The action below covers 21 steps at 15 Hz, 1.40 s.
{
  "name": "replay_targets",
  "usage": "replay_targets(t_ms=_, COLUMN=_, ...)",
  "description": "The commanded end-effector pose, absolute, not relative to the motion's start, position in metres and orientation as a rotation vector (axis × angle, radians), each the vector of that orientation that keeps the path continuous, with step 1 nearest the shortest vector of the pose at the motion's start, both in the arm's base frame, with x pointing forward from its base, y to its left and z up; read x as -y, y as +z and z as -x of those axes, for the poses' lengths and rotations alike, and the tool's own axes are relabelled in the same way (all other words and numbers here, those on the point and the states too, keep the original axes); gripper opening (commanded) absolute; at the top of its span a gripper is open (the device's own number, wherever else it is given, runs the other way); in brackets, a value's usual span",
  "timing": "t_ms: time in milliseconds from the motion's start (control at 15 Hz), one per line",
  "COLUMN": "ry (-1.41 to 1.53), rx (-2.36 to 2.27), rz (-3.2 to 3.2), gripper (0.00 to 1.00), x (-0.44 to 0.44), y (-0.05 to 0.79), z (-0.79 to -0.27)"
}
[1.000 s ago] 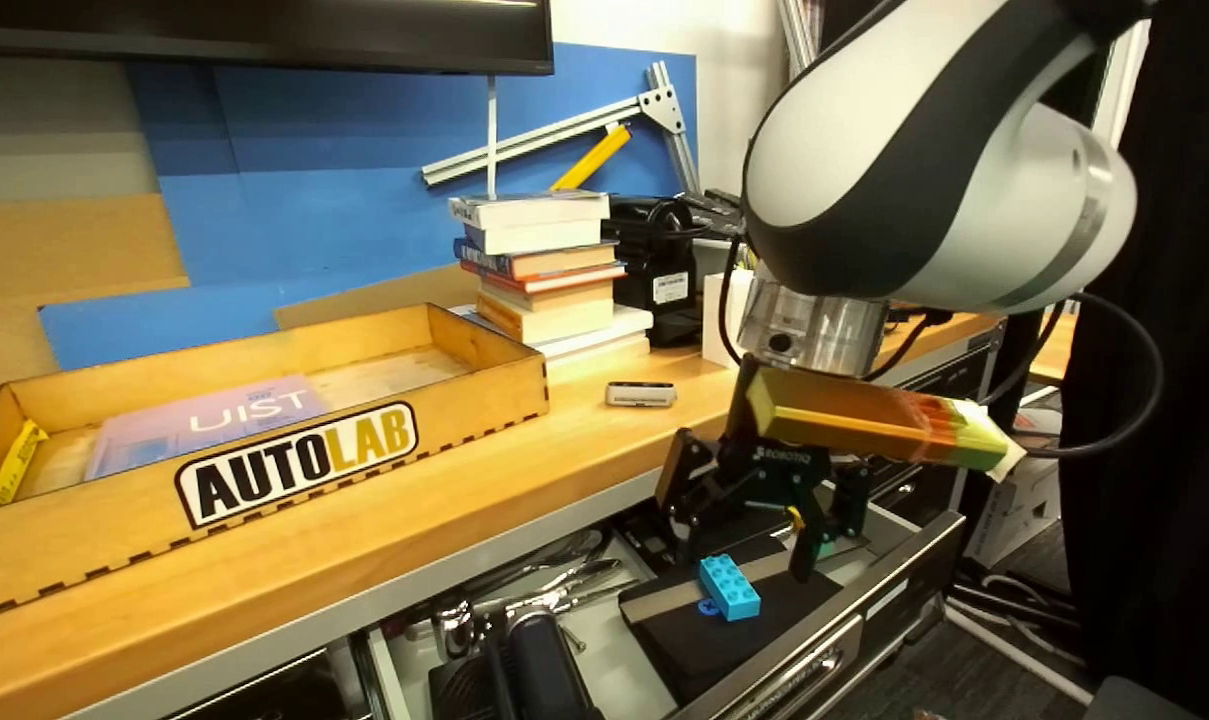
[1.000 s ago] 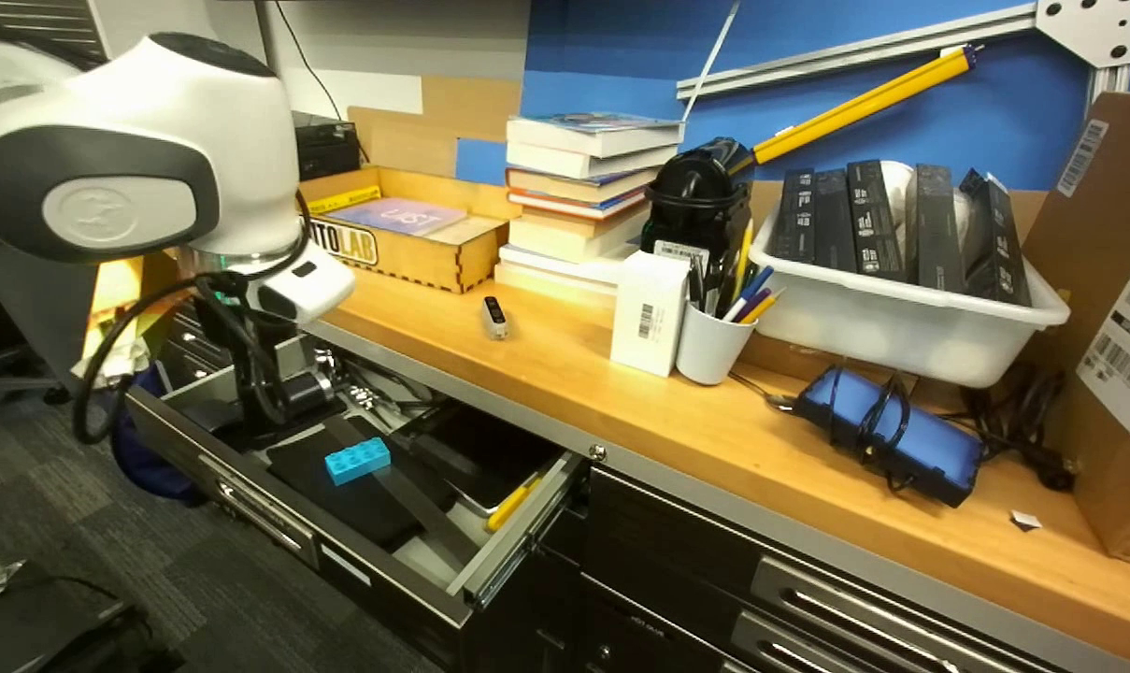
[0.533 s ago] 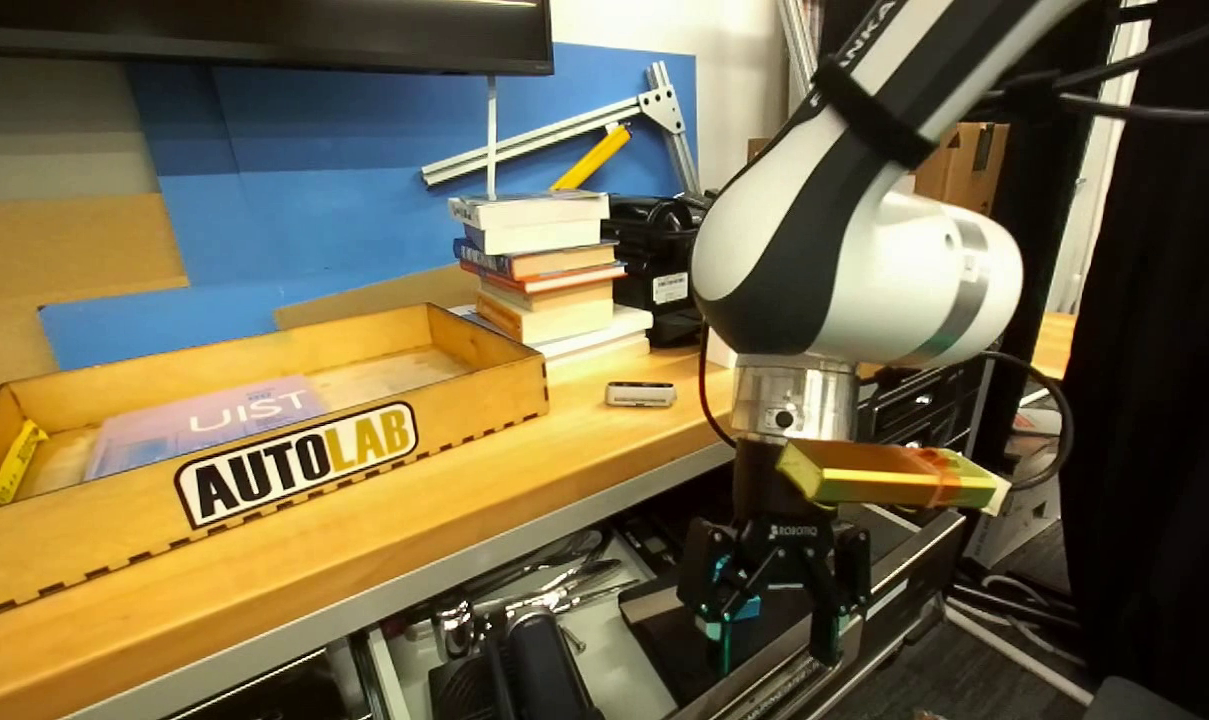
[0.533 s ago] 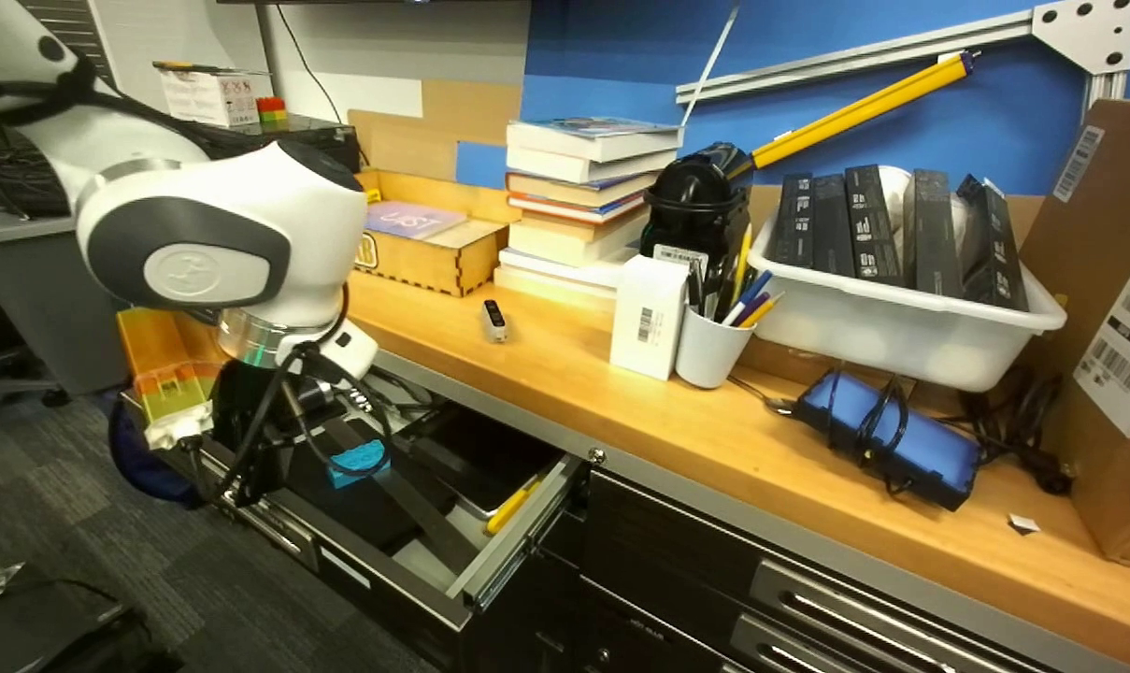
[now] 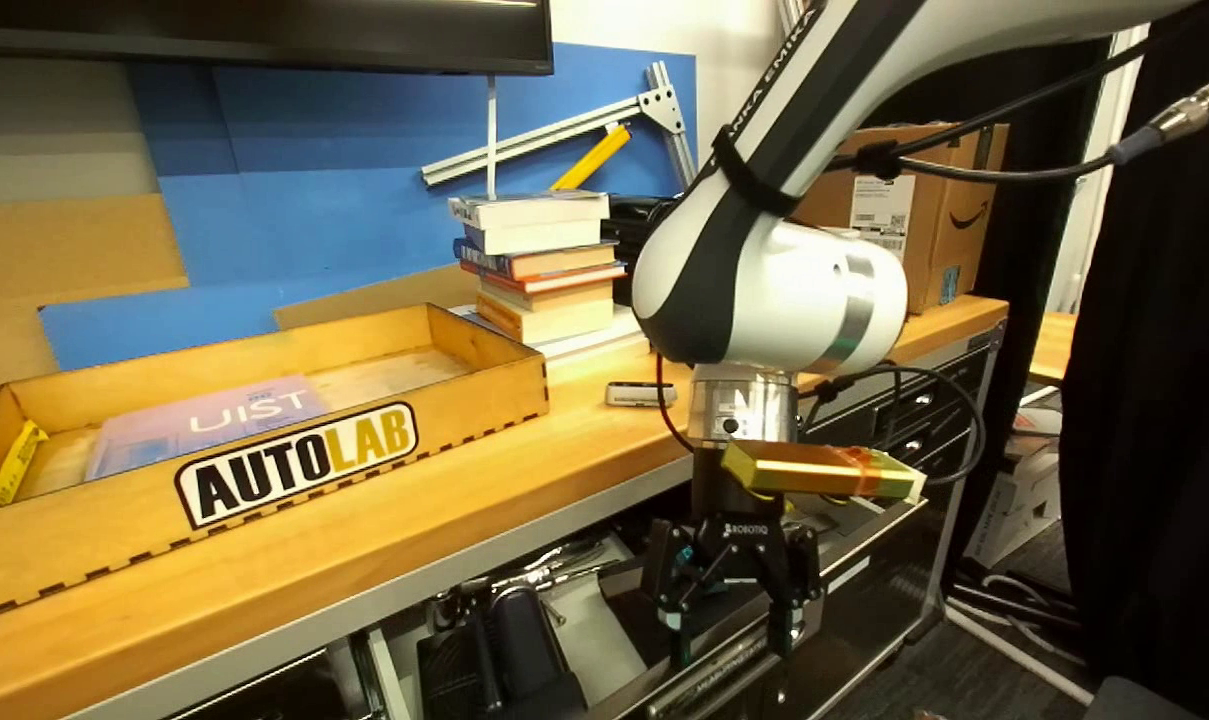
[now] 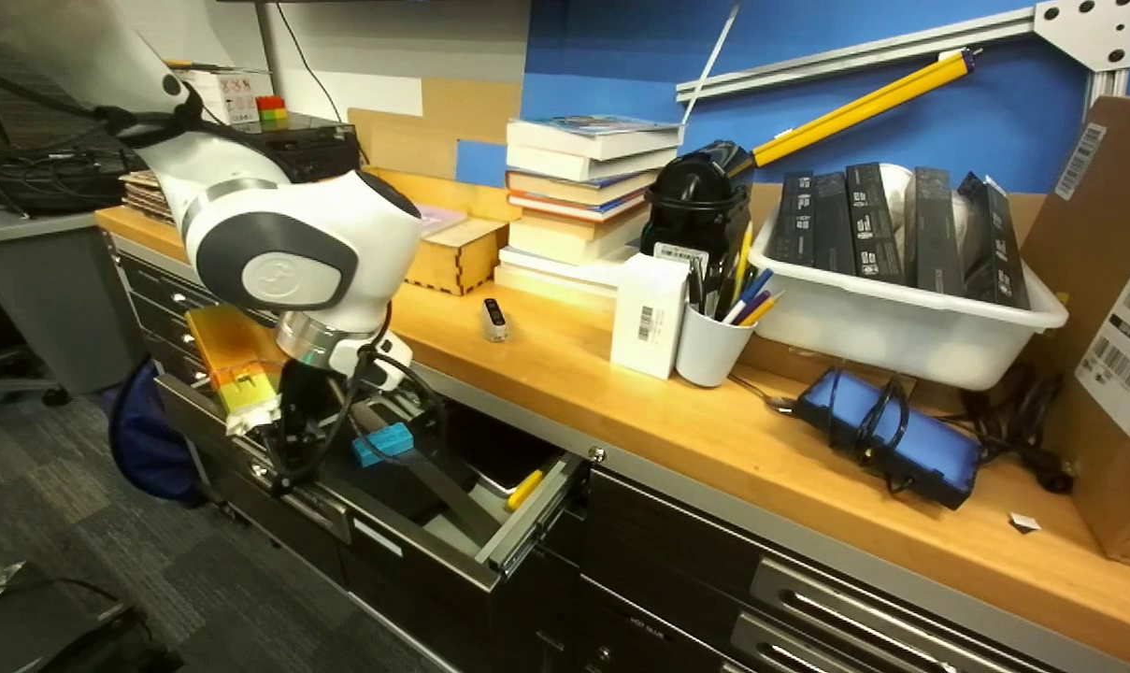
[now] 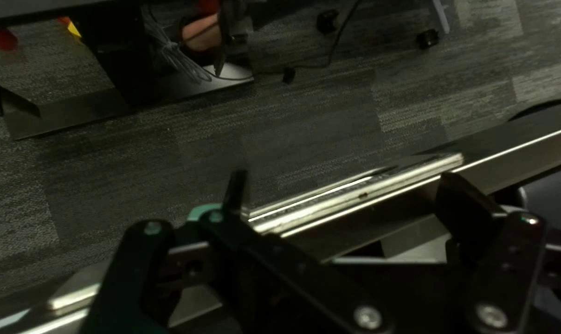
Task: Put the blue lego brick in the open drawer then close the drawer
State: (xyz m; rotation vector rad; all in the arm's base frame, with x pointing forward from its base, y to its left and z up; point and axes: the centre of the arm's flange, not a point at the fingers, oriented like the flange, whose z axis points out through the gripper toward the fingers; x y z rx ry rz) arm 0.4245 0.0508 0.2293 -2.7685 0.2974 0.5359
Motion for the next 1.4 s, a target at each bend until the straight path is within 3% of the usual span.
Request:
replay_targets(t_ms=0, ry=0.365, rx=-0.511, rz=2.758, gripper=1.0, x=-0.044, y=0.221, z=-0.466)
replay_targets(t_ms=400, ry=0.139, rx=-0.786, rz=2.714, gripper=1.0, x=-0.023, y=0.224, z=-0.506)
replay_targets(t_ms=1133, ry=-0.14, rx=-0.512, rz=2.782, gripper=1.0, x=-0.025, y=0.279, z=-0.454)
replay_targets(t_ms=1333, ry=-0.042, rx=-0.339, rz=2.839, gripper=1.0, x=-0.034, y=0.284, z=-0.451)
